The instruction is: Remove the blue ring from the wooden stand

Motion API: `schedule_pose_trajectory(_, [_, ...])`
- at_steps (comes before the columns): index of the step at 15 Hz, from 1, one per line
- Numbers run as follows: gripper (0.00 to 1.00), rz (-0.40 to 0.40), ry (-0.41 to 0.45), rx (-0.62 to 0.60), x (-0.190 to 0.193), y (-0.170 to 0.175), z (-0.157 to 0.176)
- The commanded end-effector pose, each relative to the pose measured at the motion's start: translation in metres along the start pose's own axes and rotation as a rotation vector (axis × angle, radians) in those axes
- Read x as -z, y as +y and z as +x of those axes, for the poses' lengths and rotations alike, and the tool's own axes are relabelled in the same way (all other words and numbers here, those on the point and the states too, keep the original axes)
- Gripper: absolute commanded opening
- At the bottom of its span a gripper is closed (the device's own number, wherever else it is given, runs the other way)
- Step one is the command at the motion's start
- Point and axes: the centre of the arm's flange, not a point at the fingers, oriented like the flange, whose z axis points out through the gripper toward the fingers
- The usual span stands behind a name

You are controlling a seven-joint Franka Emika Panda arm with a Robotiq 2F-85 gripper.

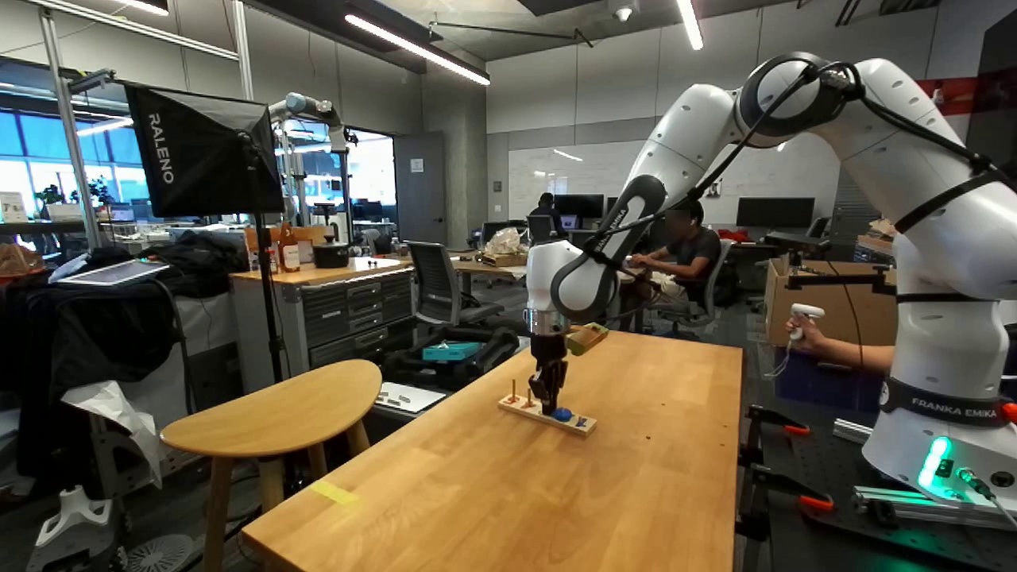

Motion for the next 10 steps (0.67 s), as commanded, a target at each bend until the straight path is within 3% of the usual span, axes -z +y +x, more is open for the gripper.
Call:
schedule_pose_trajectory(1, [0.0, 0.031, 0.004, -0.032, 0.015, -0.0009, -0.0081])
schedule_pose_trajectory(2, [0.0, 0.03, 0.002, -0.034, 0.015, 0.0012, -0.0077])
schedule_pose_trajectory(3, [0.22, 0.026, -0.001, -0.034, 0.0129, 0.0041, -0.008])
schedule_pose_trajectory(4, [0.21, 0.03, -0.01, -0.034, 0.0117, 0.0053, -0.0089])
schedule_pose_trajectory(5, [0.4, 0.035, -0.013, -0.039, 0.0118, 0.0064, -0.01])
schedule_pose_trajectory(10, [0.78, 0.039, -0.005, -0.031, 0.021, 0.0036, -0.0118])
